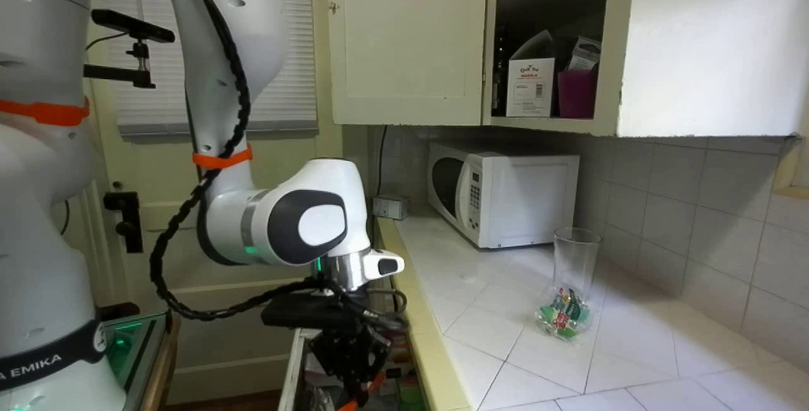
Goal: Remove the orange spoon from the drawer.
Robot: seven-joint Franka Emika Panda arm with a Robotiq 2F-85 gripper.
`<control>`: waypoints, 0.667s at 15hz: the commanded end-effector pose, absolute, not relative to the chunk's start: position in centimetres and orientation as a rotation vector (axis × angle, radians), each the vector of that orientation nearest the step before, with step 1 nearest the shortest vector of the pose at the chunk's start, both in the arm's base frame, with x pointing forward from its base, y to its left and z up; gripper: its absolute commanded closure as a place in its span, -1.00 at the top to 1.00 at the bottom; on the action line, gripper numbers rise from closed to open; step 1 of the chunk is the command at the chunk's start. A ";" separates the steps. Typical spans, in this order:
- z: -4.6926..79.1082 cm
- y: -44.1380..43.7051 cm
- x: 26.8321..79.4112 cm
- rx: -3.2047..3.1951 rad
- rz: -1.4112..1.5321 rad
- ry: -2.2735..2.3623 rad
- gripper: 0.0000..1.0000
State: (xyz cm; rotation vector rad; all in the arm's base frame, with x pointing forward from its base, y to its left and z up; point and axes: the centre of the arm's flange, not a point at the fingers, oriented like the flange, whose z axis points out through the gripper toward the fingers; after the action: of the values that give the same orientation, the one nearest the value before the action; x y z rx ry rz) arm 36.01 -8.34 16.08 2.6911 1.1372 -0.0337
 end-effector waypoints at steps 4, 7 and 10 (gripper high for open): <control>22.9 -8.8 30.9 2.360 0.157 1.381 -0.92; 24.4 -10.3 30.3 2.327 0.260 1.379 -0.92; 25.1 -12.7 30.7 2.483 0.352 1.214 -0.92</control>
State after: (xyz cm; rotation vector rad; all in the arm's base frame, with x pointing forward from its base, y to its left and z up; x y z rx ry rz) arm 33.64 -11.63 23.93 2.3654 1.3507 0.2659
